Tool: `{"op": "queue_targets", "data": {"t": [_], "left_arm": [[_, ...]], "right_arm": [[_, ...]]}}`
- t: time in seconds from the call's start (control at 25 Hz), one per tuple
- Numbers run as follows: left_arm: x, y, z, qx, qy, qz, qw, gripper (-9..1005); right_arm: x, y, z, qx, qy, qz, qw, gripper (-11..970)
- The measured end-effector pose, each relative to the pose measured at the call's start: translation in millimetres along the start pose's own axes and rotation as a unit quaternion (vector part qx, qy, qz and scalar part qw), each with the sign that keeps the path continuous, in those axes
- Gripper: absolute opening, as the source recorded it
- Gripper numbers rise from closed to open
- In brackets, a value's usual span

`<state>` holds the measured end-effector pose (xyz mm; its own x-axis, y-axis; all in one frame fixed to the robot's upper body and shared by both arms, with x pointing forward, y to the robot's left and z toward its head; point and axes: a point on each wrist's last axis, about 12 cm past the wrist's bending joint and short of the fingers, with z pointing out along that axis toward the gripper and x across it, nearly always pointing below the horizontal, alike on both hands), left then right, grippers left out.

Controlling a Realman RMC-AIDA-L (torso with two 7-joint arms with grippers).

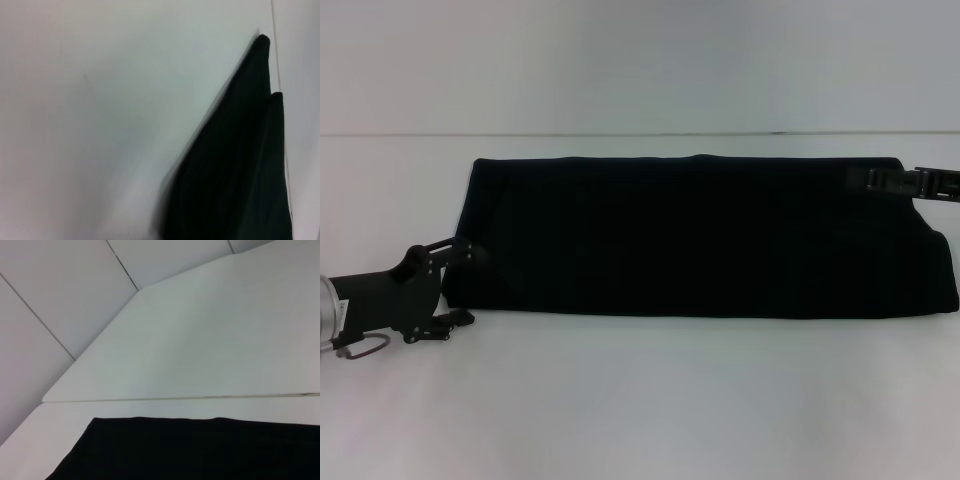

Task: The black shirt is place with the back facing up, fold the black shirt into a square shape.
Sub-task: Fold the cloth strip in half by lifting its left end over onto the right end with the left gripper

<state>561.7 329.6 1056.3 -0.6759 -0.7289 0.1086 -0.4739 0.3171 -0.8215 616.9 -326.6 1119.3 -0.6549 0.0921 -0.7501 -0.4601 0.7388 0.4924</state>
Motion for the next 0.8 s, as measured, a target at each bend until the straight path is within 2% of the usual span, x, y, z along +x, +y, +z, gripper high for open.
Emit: {"op": "queue_targets", "data": {"t": [0.8], "left_arm": [[-2.4, 2.5, -1.1, -0.002, -0.014, -0.001, 1.0, 921]], "right_arm": [[0.6, 0.0, 0.1, 0.0, 0.0, 0.002, 1.0, 875]]}}
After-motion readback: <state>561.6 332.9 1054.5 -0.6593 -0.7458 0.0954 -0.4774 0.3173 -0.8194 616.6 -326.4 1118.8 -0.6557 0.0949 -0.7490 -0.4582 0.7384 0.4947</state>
